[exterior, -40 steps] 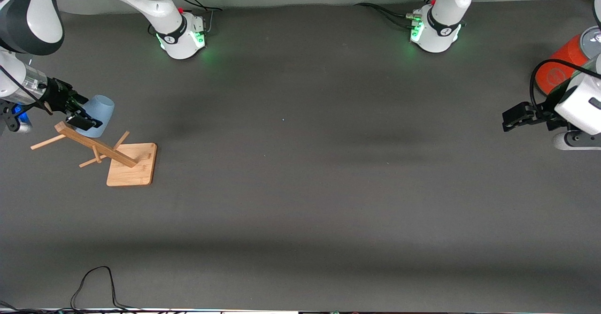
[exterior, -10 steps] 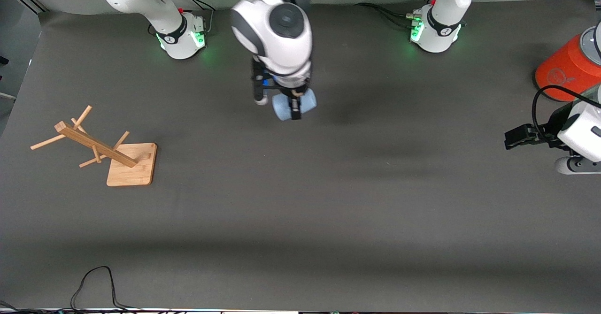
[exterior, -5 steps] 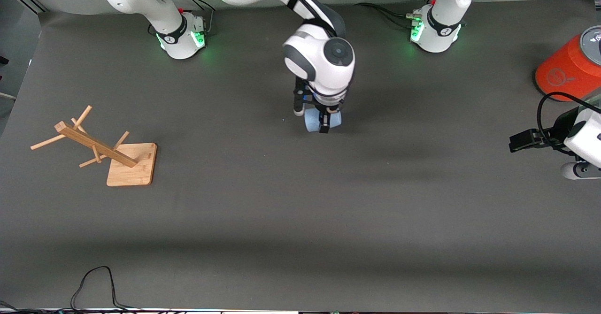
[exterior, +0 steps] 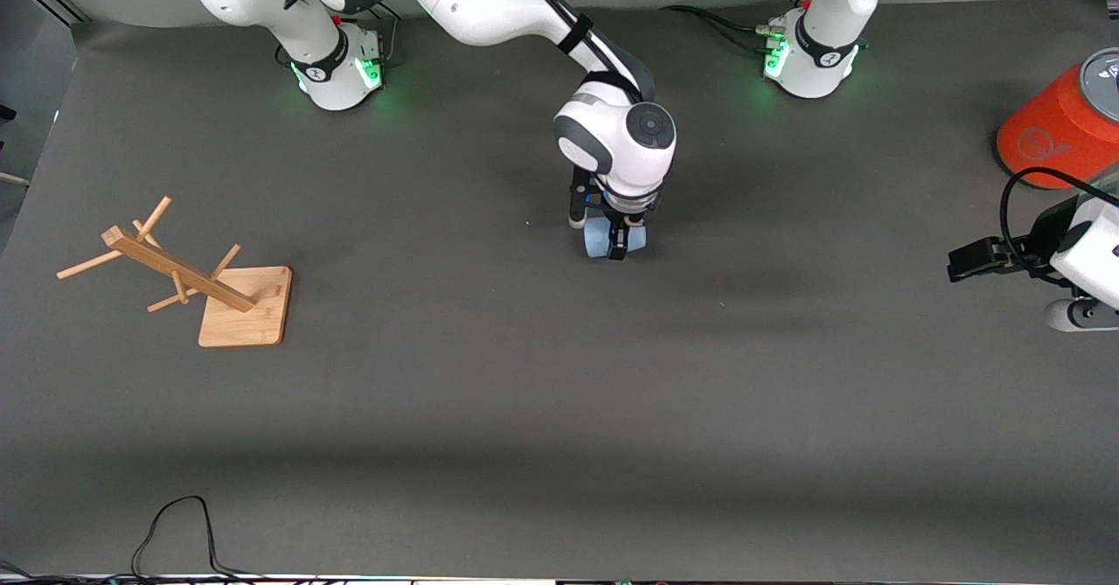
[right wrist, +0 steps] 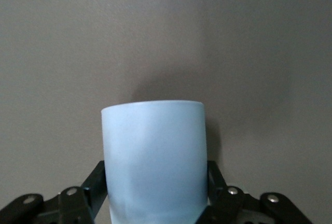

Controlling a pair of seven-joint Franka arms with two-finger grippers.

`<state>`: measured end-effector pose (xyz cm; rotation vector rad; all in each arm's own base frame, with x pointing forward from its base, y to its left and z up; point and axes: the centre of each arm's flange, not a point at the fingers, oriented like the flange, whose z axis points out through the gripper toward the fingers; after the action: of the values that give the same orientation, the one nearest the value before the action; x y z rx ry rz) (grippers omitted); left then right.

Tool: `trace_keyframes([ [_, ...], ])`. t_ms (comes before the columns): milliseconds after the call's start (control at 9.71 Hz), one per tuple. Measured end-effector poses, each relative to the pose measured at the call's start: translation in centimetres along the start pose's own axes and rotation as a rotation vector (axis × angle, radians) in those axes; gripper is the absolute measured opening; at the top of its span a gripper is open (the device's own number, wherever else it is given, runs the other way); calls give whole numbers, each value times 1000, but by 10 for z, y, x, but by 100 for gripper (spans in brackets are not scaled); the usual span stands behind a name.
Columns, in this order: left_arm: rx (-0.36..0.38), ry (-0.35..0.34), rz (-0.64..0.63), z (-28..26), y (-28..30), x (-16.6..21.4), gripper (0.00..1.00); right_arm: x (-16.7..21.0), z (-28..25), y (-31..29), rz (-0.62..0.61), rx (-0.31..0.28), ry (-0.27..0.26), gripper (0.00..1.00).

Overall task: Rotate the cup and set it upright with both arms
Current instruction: 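Carry the blue cup to the table middle with the right gripper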

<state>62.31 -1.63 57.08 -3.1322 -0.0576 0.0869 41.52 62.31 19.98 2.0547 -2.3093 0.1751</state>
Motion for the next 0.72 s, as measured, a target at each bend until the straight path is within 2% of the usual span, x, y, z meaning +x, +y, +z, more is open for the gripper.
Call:
trace_keyframes([
  [206,1,-8,-1,2,-1,0,100,-2,1,2,1,12,4,80],
  [309,1,-15,-5,4,-3,0,100,-2,3,2,2,12,5,92],
  [412,2,-29,-9,9,-5,0,100,-2,5,2,2,12,7,100],
  [721,5,-76,-8,25,-5,-3,100,-2,7,2,1,14,7,100],
])
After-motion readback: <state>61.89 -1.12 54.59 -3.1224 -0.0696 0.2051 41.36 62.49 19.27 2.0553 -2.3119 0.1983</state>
